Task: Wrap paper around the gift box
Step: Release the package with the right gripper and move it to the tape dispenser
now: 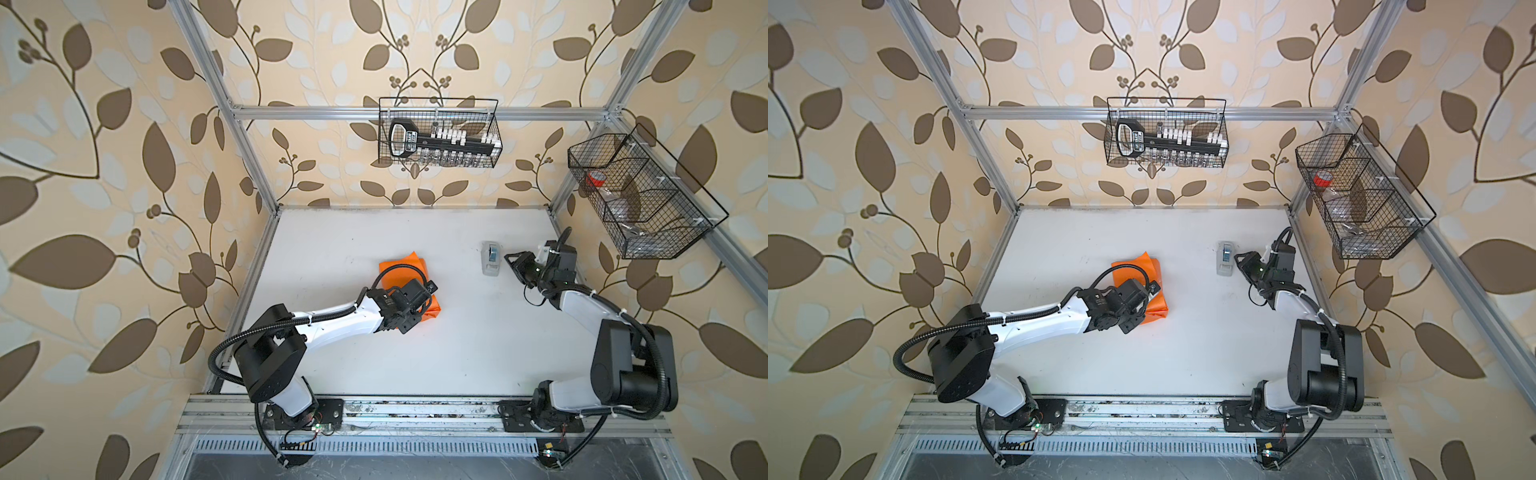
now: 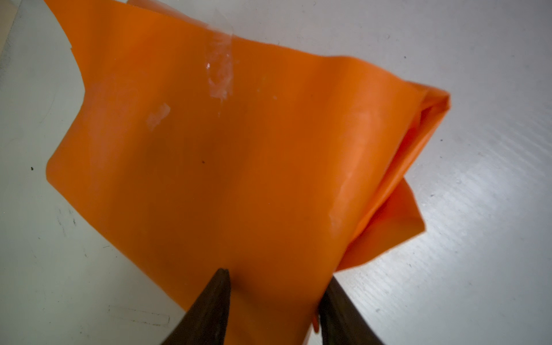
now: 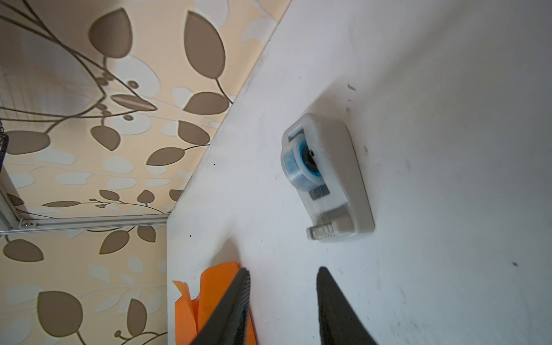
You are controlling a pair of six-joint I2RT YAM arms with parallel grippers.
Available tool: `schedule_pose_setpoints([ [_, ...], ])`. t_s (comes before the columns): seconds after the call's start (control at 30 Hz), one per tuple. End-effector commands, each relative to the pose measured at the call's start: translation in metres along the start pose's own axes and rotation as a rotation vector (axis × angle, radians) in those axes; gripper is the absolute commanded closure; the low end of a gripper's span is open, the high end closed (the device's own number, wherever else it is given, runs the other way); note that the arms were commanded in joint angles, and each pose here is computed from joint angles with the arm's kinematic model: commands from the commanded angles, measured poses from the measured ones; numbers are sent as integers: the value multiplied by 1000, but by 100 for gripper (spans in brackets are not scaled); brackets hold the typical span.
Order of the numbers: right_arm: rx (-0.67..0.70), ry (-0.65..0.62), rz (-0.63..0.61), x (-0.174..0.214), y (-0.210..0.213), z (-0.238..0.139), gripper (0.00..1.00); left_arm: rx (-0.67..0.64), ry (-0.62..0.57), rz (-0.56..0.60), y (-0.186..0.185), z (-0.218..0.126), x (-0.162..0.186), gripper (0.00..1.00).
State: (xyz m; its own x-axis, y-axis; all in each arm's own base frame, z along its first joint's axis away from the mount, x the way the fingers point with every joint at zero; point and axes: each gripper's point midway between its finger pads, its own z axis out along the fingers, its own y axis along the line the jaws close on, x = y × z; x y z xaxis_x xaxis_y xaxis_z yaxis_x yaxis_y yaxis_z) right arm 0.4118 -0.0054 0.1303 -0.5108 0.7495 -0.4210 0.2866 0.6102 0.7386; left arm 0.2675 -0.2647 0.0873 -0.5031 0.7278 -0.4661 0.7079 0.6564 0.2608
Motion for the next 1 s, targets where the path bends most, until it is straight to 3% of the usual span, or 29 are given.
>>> schedule_pose_setpoints([
  [0.0, 14, 39, -74, -8, 3, 13, 64, 41, 40, -28, -6, 6, 7, 52],
  [0.4, 119, 235, -192, 3, -20, 58, 66, 45, 31, -32, -5, 5, 6, 53],
  [0.97, 100, 301, -214, 20, -26, 86, 68, 43, 36, -42, -4, 5, 9, 53],
])
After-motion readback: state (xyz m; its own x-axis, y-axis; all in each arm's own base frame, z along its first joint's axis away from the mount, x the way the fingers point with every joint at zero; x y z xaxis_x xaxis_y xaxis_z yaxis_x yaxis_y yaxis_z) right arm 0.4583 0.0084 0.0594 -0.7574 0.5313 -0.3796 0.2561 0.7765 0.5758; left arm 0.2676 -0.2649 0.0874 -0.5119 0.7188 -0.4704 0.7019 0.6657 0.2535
